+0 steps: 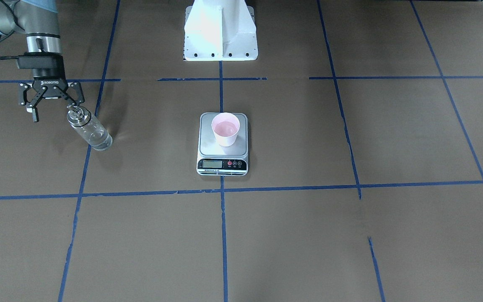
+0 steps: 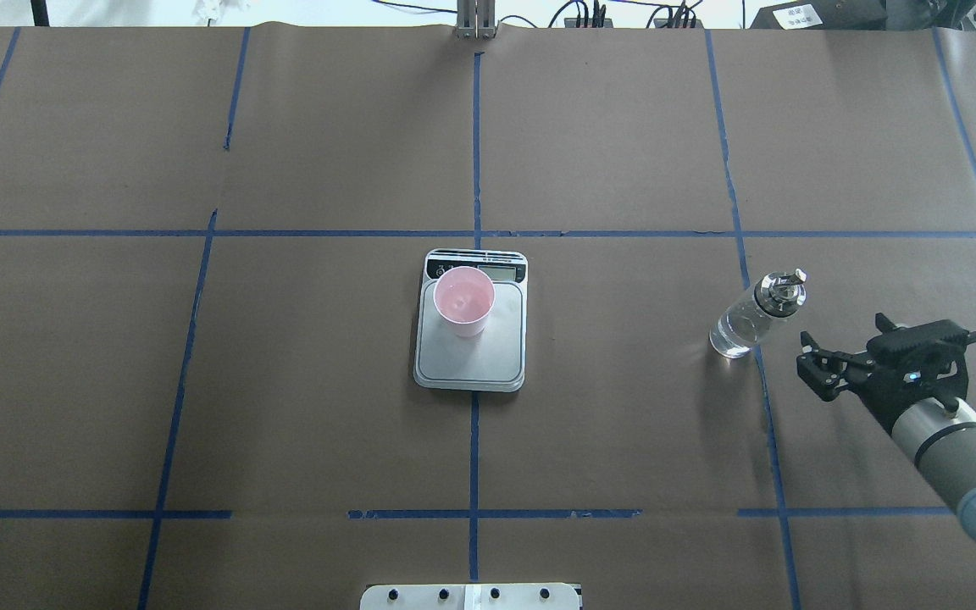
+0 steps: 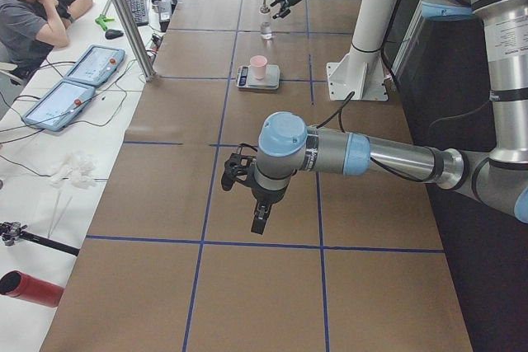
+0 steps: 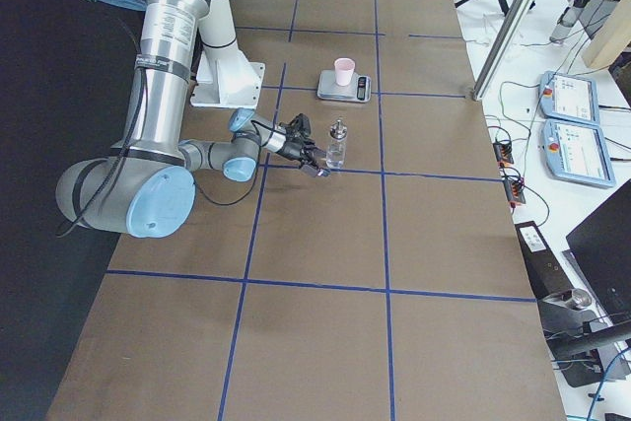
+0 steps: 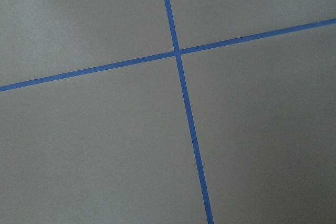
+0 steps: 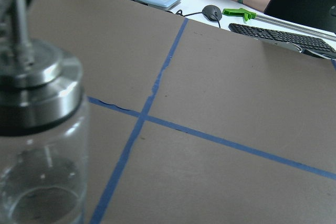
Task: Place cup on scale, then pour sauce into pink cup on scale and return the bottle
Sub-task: 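Open the right gripper and withdraw it from the bottle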
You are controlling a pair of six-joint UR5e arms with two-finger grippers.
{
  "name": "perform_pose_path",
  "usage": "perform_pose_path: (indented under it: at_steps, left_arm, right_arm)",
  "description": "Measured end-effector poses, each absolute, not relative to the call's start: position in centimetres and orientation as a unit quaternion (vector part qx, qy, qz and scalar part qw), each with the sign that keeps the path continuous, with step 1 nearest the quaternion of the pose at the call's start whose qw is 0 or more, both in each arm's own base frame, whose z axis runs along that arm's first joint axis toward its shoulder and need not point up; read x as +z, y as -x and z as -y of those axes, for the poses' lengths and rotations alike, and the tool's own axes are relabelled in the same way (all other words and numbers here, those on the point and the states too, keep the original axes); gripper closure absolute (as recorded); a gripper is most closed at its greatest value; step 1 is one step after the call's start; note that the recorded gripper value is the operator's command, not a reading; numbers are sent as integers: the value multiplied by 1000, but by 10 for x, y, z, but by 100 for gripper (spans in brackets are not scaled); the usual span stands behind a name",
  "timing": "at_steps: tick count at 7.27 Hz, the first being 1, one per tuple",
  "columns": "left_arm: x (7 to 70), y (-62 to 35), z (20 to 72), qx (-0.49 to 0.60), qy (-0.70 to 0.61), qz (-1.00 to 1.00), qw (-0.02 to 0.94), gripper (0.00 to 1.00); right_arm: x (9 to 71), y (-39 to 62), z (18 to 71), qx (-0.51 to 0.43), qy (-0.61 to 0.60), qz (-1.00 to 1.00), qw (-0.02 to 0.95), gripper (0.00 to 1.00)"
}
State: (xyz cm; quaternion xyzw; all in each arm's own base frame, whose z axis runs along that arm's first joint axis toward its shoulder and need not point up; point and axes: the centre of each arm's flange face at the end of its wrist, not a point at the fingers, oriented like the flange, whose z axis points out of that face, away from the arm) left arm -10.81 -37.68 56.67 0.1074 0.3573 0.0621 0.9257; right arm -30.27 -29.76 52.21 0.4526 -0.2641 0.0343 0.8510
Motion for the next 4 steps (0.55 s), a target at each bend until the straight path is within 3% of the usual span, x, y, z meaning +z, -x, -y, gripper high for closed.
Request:
perform_pose_path:
  at_steps: [4]
  left_arm:
    - [566,107,377,63,-108,-363,923,0]
  right_arm:
    - [551,176,377,-60,-397,274,874,0]
